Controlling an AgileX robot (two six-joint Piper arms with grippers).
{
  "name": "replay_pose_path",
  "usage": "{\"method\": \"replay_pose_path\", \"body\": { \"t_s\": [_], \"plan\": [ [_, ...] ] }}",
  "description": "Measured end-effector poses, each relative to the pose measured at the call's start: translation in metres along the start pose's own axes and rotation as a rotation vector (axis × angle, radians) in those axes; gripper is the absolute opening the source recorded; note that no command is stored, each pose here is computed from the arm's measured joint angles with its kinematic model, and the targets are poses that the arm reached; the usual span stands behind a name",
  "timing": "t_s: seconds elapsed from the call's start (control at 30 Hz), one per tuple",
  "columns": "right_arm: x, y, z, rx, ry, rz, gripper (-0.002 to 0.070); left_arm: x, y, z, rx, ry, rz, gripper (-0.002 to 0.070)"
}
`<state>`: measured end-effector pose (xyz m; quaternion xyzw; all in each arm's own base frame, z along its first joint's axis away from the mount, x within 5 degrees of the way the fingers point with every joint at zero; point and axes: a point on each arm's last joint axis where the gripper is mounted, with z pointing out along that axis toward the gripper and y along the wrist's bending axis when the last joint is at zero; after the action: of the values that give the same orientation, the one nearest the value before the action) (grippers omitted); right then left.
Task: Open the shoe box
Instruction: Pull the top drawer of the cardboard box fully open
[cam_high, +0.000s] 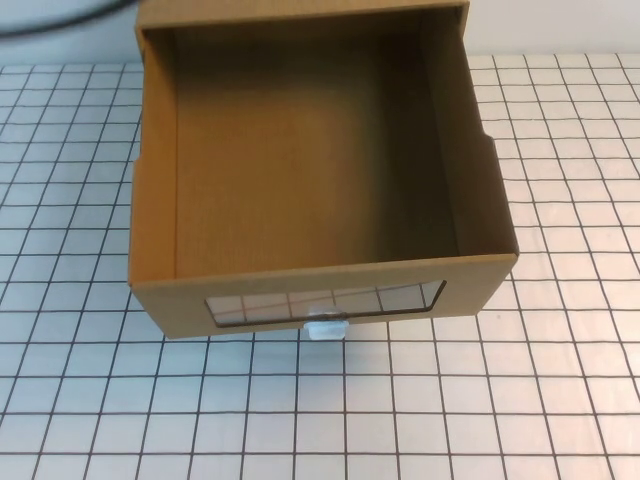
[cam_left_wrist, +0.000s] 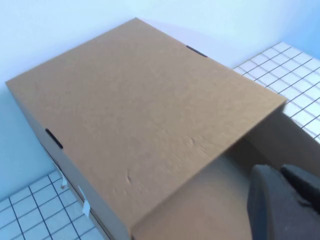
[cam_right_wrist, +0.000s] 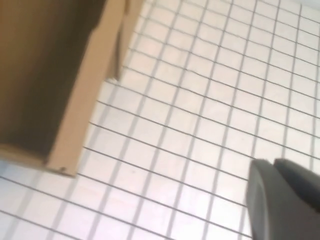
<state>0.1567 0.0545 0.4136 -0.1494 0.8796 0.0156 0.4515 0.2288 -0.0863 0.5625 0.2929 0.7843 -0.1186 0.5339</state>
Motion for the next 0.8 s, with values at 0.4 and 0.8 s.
{"method": "replay_pose_path", "body": {
  "t_s": [0.4, 0.8],
  "plan": [
    [0.086, 0.007, -0.033, -0.162, -0.165, 0.131, -0.0013, 0.137, -0.046, -0.066, -0.209, -0.327, -0.053, -0.0002],
    [0.159, 0.012, -0.025, -0.209, -0.483, 0.199, -0.0013, 0.309, -0.082, -0.064, -0.351, -0.489, -0.05, -0.0002]
  ]
}}
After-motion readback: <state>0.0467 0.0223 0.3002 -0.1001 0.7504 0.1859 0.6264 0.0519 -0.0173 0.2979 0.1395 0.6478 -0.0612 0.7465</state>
